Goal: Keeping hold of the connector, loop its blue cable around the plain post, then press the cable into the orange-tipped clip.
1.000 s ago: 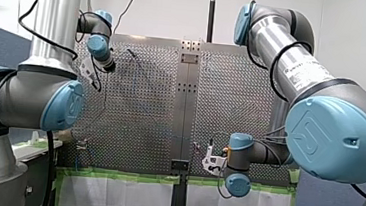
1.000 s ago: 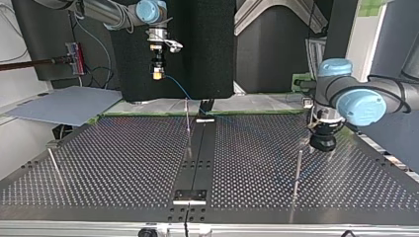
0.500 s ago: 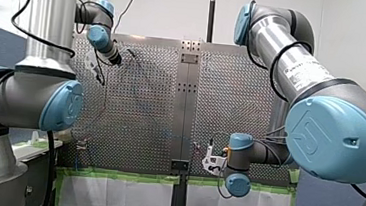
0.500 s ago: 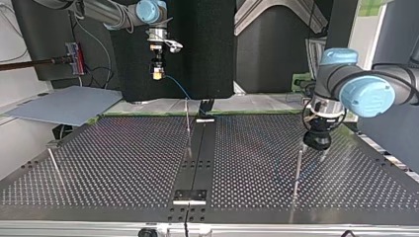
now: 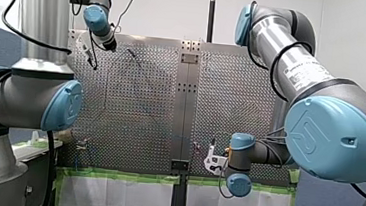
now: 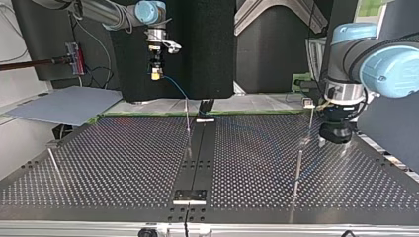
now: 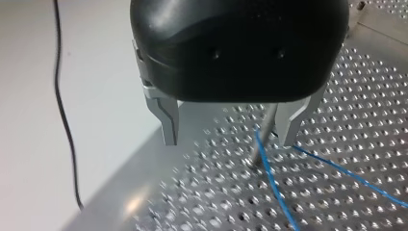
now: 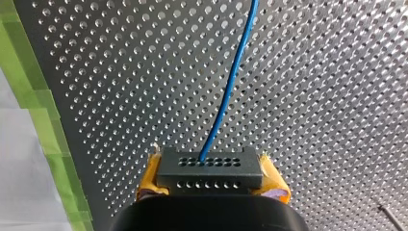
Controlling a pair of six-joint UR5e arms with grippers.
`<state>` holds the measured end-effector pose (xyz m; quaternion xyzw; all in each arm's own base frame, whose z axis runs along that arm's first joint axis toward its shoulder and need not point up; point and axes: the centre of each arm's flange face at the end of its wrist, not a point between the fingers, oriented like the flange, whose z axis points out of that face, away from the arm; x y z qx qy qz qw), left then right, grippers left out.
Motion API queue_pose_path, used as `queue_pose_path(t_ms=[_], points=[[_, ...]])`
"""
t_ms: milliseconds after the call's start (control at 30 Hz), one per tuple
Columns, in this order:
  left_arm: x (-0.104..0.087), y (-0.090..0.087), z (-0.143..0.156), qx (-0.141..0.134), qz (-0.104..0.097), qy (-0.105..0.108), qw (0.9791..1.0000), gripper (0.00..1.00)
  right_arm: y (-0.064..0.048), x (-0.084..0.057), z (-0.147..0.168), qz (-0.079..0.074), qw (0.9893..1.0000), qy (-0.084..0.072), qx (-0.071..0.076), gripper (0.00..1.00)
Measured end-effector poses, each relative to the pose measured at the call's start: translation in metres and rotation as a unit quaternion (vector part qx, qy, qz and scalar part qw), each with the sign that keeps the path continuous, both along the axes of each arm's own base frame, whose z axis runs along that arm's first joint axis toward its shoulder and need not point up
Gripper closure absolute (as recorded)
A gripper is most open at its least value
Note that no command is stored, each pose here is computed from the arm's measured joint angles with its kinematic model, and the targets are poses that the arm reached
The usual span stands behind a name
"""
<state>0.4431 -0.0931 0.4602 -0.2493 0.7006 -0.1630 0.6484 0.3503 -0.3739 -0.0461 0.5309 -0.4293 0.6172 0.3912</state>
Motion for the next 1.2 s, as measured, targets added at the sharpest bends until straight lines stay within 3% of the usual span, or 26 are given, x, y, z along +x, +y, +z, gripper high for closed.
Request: queue_pose_path(t_ms=[200, 500, 700, 900, 1000, 1200], points=[[-0.021, -0.005, 0.038, 0.029, -0.006, -0.017, 0.9994, 0.00, -0.004, -0.008, -0.002, -0.008, 0.9999, -0.002, 0.012, 1.00], [-0.065, -0.028, 0.092, 0.075, -0.010, -0.043, 0.9962, 0.00, -0.013, -0.021, -0.005, -0.023, 0.9994, -0.007, 0.025, 1.00], [-0.076, -0.045, 0.091, 0.106, -0.018, -0.018, 0.9940, 0.00, -0.021, -0.027, -0.004, -0.029, 0.9993, -0.010, 0.022, 1.00], [-0.070, -0.063, 0.079, 0.139, -0.023, 0.000, 0.9900, 0.00, -0.022, -0.029, -0.004, -0.028, 0.9993, -0.006, 0.022, 1.00], [-0.064, -0.072, 0.071, 0.156, -0.025, 0.011, 0.9874, 0.00, -0.022, -0.029, -0.005, -0.028, 0.9993, -0.003, 0.024, 1.00], [-0.053, -0.092, 0.050, 0.191, -0.033, 0.036, 0.9803, 0.00, -0.021, -0.029, -0.005, -0.028, 0.9993, 0.000, 0.026, 1.00]])
